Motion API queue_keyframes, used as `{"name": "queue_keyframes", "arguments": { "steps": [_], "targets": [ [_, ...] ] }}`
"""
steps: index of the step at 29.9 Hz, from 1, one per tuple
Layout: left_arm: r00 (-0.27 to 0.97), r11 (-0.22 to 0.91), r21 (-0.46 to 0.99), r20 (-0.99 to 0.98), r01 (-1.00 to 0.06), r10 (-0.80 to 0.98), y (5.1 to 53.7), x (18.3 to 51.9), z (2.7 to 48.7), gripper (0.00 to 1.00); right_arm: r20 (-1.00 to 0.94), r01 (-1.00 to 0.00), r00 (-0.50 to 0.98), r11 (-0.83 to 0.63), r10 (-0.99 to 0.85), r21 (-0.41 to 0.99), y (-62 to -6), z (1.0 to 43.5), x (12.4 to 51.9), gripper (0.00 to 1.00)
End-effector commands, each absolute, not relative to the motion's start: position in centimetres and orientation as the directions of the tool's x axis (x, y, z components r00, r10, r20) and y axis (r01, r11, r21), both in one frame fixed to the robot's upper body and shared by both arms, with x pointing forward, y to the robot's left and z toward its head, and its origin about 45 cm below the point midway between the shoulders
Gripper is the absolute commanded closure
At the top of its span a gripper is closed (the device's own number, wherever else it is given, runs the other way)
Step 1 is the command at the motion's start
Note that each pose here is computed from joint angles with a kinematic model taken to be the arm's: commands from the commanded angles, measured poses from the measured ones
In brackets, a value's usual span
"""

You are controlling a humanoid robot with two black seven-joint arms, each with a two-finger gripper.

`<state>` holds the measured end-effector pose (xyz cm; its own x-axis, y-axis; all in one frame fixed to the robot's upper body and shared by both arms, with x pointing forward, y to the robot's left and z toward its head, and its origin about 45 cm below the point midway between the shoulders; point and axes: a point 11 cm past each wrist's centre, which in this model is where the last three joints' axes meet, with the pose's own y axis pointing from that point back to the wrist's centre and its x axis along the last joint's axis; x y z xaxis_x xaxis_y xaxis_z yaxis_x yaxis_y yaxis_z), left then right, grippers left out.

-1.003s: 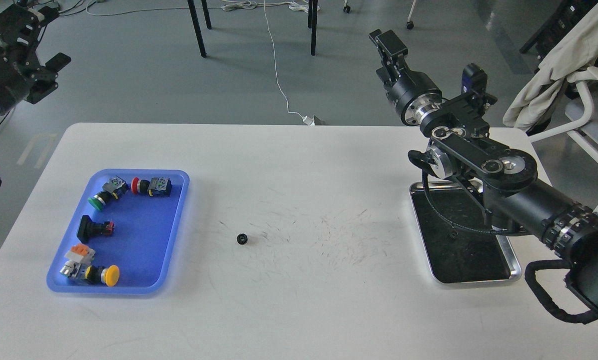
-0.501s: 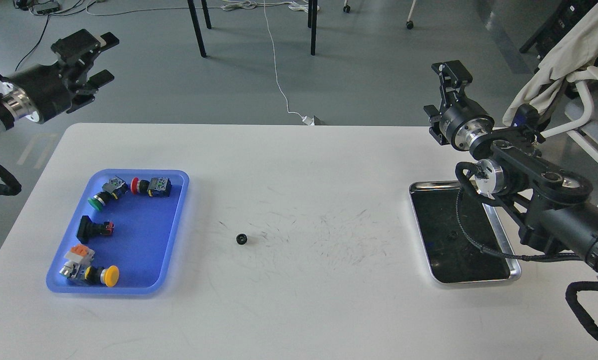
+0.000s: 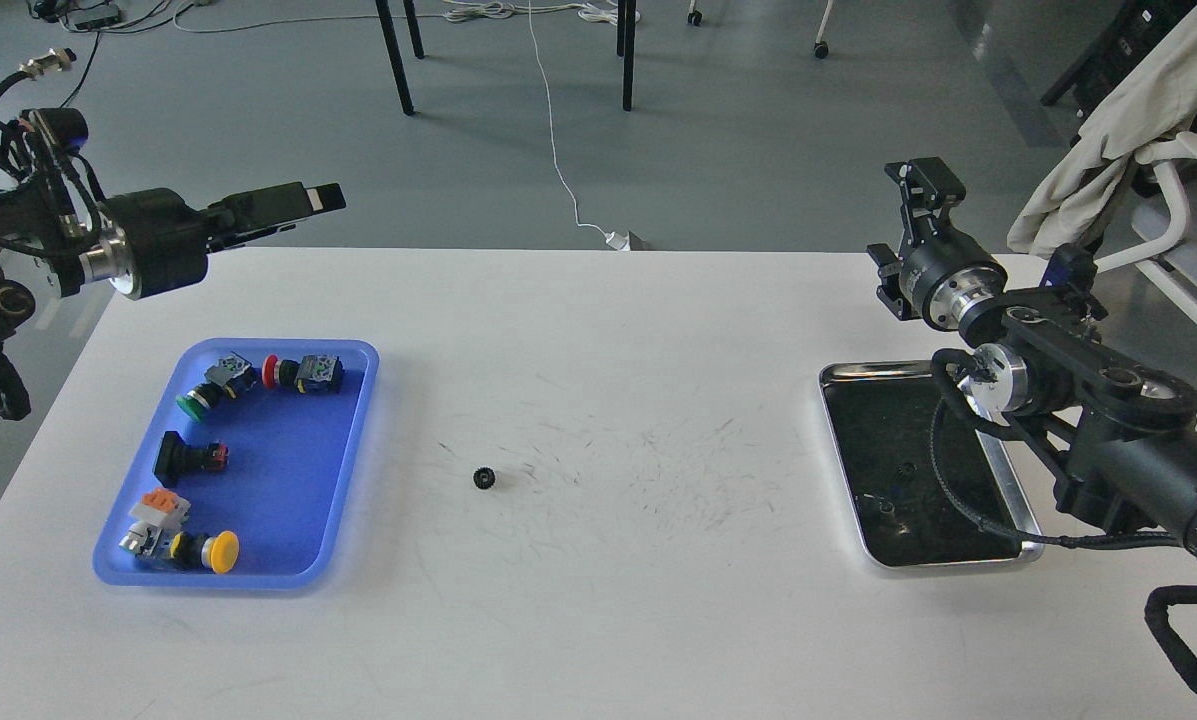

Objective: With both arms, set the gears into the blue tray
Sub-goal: 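Swing the left gripper over the blue tray toward the black part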

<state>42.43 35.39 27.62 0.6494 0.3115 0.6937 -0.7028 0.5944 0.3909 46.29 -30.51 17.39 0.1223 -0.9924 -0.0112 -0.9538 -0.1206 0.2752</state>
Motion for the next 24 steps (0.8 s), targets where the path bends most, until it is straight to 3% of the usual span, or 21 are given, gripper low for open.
{"name": "queue_keyframes", "arguments": {
  "steps": [1,7,17,24],
  "targets": [
    [0.657,0.587,0.417,0.701,-0.694,0.278,35.5,42.2,27.0,0.01,-0.030,-0.950,0.116,-0.119,-0.993,0.287,-30.8,16.6,45.8,0.01],
    [0.663,0.596,0.504,0.746,-0.624,0.063,34.0,40.6,25.7,0.01,-0.134,-0.960,0.042,-0.077,-0.990,0.268,-31.7,17.1,46.0,0.01],
    [0.710,0.683,0.572,0.696,-0.454,-0.110,30.5,35.5,24.5,0.01,-0.192,-0.973,-0.004,-0.040,-0.981,0.229,-32.5,19.0,46.9,0.01],
    [0.652,0.684,0.607,0.716,-0.404,-0.250,28.9,33.8,21.8,0.02,-0.191,-0.983,-0.005,-0.030,-0.982,0.182,-33.6,21.2,47.7,0.01]
  ]
}}
